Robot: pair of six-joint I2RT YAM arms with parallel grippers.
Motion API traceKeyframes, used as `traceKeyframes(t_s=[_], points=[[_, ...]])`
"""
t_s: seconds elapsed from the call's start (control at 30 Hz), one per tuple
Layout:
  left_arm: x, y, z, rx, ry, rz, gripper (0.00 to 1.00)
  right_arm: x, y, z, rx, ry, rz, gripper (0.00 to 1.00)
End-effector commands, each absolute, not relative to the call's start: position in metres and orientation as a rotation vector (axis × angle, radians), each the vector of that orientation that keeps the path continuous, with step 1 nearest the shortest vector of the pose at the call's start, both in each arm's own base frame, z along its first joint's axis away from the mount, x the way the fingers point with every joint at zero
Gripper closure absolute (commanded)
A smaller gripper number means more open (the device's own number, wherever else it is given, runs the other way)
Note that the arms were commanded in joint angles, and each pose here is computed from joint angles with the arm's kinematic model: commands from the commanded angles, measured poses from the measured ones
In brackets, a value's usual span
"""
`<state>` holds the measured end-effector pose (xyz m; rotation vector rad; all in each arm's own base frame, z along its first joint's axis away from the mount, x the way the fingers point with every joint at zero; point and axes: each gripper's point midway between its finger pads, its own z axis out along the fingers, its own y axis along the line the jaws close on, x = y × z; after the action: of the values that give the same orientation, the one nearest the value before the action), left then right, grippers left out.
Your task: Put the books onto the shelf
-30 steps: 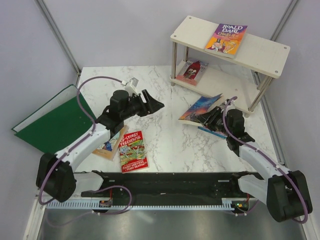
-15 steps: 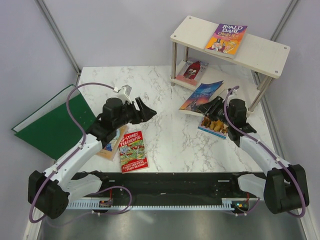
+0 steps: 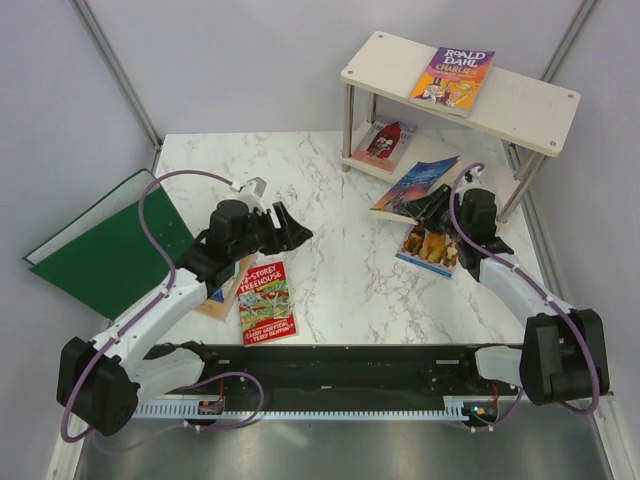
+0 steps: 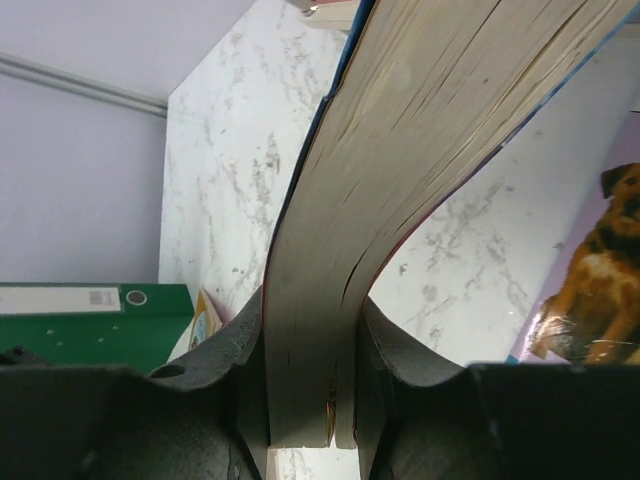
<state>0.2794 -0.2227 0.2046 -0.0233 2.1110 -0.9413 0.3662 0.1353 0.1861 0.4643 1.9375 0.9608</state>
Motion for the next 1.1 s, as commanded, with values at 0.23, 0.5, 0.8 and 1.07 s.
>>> traceKeyframes(t_s=[0.23, 0.5, 0.8, 1.07], points=[[0.269, -0.223, 0.198, 0.041, 2.110, -0.954, 0.25, 0.427, 0.093, 0.246, 0.468, 1.697, 0.939, 1.00], [0.266, -0.223, 0.191, 0.040, 2.129, -0.961, 0.25, 0.432, 0.077, 0.222, 0.546, 1.756, 0.883, 1.00], [0.262, -0.223, 0.187, 0.032, 2.138, -0.973, 0.26, 0.432, 0.063, 0.174, 0.675, 1.887, 0.796, 0.93], [0.260, -0.224, 0.185, 0.037, 2.143, -0.977, 0.27, 0.424, 0.054, 0.140, 0.767, 1.950, 0.744, 0.61]])
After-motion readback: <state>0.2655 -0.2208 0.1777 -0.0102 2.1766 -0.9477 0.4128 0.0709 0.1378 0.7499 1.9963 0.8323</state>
